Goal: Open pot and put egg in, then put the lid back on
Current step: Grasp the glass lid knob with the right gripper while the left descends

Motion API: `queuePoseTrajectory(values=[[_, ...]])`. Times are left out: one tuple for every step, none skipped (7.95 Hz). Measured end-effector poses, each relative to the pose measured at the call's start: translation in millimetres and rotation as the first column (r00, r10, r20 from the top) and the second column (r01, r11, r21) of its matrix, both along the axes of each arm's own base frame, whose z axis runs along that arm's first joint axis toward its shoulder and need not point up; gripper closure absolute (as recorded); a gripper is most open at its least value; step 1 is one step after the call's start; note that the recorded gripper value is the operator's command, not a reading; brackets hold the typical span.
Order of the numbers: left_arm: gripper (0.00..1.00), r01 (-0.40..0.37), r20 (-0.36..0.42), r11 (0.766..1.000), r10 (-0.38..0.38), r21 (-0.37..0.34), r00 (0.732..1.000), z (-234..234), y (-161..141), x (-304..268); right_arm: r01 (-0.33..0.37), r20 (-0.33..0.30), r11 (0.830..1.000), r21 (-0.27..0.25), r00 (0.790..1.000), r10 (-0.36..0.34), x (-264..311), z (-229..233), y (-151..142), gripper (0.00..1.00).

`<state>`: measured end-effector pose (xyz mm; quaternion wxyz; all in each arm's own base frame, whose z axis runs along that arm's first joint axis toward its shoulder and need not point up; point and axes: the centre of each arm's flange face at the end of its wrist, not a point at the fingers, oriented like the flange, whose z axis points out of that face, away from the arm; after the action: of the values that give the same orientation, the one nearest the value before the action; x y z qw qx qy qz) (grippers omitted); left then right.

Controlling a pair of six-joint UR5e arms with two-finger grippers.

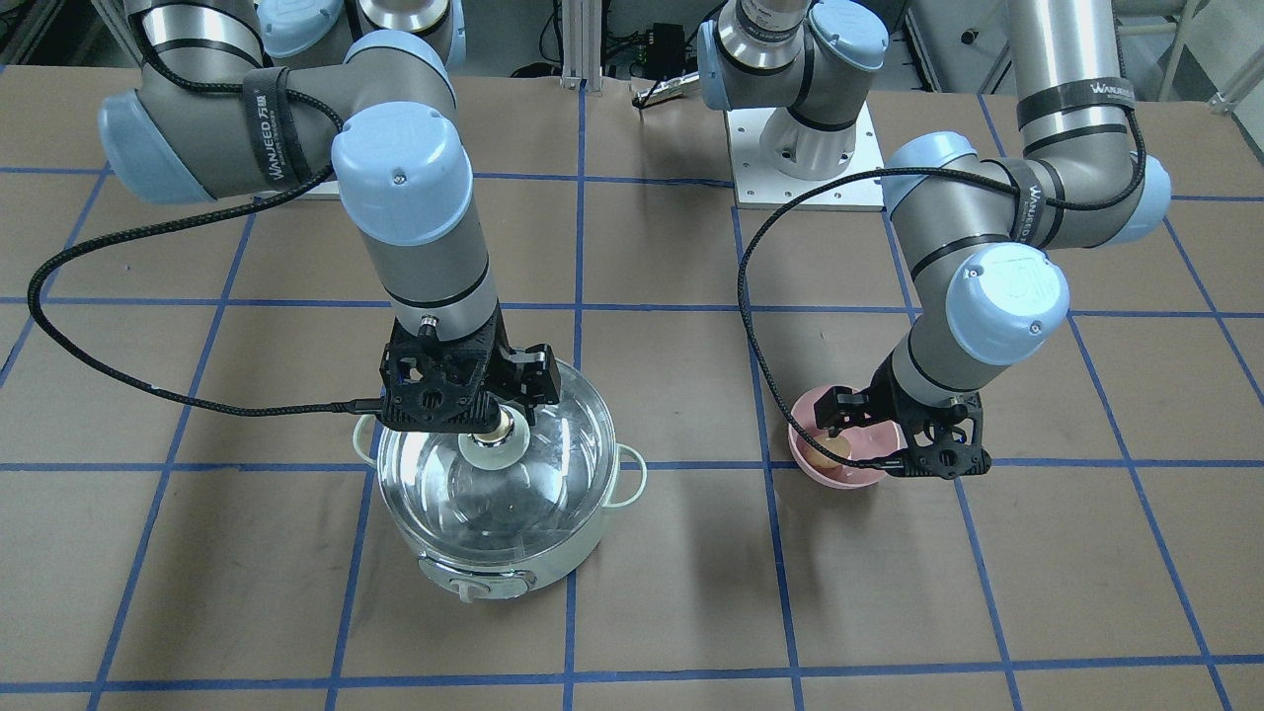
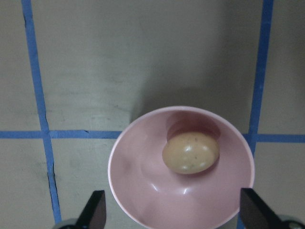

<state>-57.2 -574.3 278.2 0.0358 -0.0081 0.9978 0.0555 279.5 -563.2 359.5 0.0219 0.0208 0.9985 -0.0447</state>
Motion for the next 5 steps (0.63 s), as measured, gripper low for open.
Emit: queuePoseTrajectory(values=[[0.05, -0.01, 0.004, 0.999, 0.01, 0.032, 1.0, -6.6, 4.5, 0.7, 0.002, -0.016, 1.0, 0.004, 1.0, -0.002, -1.1, -4.3, -1.2, 0.04], [0.06, -0.016, 0.004, 0.998, 0.016, 0.053, 1.0, -12.6, 6.7, 0.8, 0.005, -0.025, 1.0, 0.008, 1.0, -0.005, -1.3, -7.9, -2.6, 0.07], [0.06, -0.019, 0.003, 0.997, 0.019, 0.069, 1.0, -18.4, 9.3, 0.6, 0.01, -0.027, 1.0, 0.005, 1.0, -0.01, -1.4, -8.0, -4.3, 0.09], [0.06, -0.02, 0.002, 0.996, 0.02, 0.082, 1.0, -23.8, 12.3, 0.1, 0.015, -0.027, 1.0, 0.003, 1.0, -0.015, -1.5, -7.4, -5.5, 0.12], [0.06, -0.018, 0.001, 0.996, 0.018, 0.091, 1.0, -27.6, 14.6, -0.2, 0.018, -0.025, 1.0, 0.001, 1.0, -0.018, -1.4, -6.7, -6.4, 0.15]])
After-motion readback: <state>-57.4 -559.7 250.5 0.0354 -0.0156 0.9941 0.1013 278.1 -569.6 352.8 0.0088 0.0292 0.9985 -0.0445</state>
